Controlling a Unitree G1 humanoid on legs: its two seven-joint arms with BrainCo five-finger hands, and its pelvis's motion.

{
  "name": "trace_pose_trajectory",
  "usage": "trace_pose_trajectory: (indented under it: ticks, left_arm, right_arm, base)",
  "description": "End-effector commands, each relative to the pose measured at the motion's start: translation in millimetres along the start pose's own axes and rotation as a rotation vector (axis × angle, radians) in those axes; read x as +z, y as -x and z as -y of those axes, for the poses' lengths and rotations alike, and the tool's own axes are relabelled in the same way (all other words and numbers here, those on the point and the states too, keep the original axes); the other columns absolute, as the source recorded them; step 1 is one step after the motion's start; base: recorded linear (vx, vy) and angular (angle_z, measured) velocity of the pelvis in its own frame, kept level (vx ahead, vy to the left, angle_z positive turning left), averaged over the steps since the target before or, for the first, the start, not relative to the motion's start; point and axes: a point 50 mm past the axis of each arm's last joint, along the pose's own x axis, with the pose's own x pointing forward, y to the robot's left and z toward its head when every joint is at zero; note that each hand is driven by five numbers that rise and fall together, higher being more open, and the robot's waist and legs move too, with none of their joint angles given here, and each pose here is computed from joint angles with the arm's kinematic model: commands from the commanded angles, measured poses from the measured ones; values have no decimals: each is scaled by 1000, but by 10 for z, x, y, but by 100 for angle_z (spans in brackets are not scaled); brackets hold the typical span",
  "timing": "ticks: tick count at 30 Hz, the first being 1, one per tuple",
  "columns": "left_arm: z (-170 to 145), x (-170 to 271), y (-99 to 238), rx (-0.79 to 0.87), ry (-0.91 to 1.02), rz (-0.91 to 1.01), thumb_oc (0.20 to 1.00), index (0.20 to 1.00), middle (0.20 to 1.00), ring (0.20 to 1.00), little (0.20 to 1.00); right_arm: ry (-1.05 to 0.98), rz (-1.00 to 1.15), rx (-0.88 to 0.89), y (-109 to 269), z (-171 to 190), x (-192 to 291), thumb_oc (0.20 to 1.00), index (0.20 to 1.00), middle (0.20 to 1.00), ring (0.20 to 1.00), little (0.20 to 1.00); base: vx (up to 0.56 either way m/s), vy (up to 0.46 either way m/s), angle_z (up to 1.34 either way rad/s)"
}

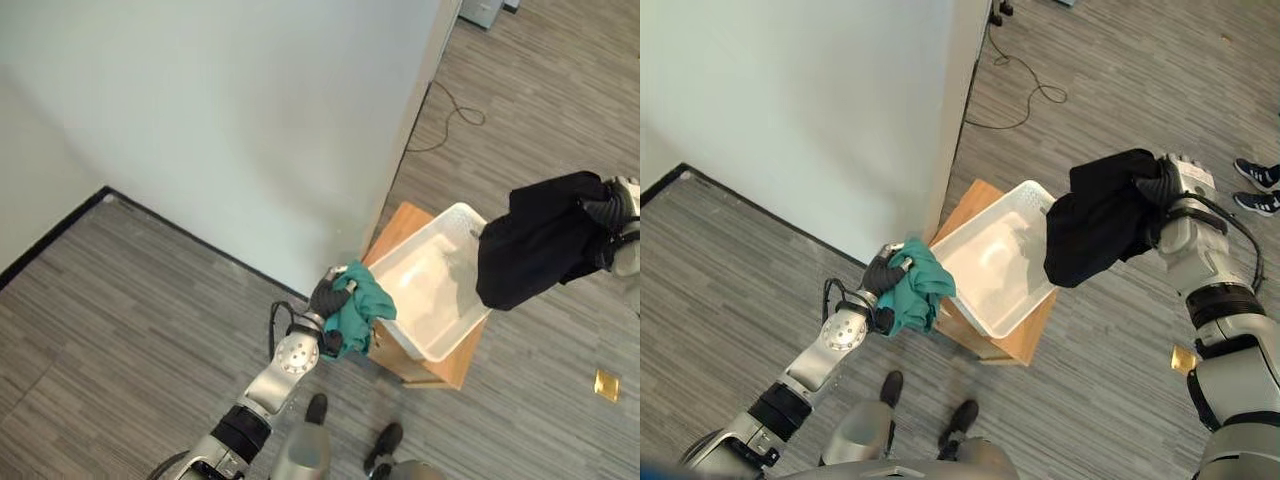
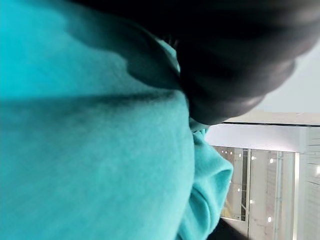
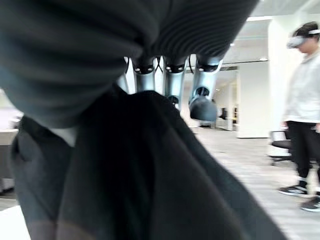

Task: Pick up bed clothes into laundry basket.

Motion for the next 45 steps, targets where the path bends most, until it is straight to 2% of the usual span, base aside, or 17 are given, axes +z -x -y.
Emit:
trace_pose_trajectory:
  ticks: [1,9,15,19,22,23,24,29,34,39,43,45]
  left_arm:
    - [281,298,-109,-99,71,139,200,200,200,200,200]
    - [278,254,-81,-113,74,120,200,200,200,200,200]
    - [239,341,-133,-97,70,151,200,200,200,200,200]
    - [204,414,-195,-63,78,173,200,200,200,200,200]
    - [208,429,-213,-52,79,177,200,200,200,200,200]
    - [212,429,-213,-54,78,177,200,200,200,200,200]
    - [235,422,-210,-60,83,174,200,200,200,200,200]
    - [267,420,-208,-69,85,174,200,200,200,200,200]
    - [266,435,-220,-59,79,178,200,200,200,200,200]
    - [183,574,-235,-26,42,248,200,200,200,200,200]
    - [177,858,-243,-54,-9,376,200,200,200,200,200]
    - [246,1139,-234,-118,-57,505,200,200,200,200,200]
  right_arm:
    - [-4,119,-172,-189,479,333,200,200,200,200,200]
    - [17,79,-132,-255,356,370,200,200,200,200,200]
    - [-68,142,-126,-285,285,662,200,200,200,200,200]
    - [-135,190,-52,-108,-22,715,200,200,200,200,200]
    - [-140,132,41,104,-349,485,200,200,200,200,200]
    - [-140,130,41,106,-348,478,200,200,200,200,200]
    - [-110,79,73,162,-441,327,1000,1000,1000,1000,1000]
    - [-55,-22,87,181,-480,81,1000,1000,1000,1000,1000]
    - [-64,-20,81,244,-469,32,1000,1000,1000,1000,1000]
    - [-229,-106,34,509,-371,-335,1000,1000,1000,1000,1000]
    - [-254,-248,33,751,-375,-761,1000,1000,1000,1000,1000]
    - [-230,-362,134,952,-601,-987,1000,1000,1000,1000,1000]
  base:
    - [23,1,21]
    - [8,16,18]
    - [-30,-4,15]
    - [1,14,9]
    - [23,1,16]
    - [0,0,0]
    - [0,0,0]
    - [4,5,-2]
    - [5,-5,-3]
    - [42,-11,-12]
    - [47,-3,-17]
    - [34,-6,-19]
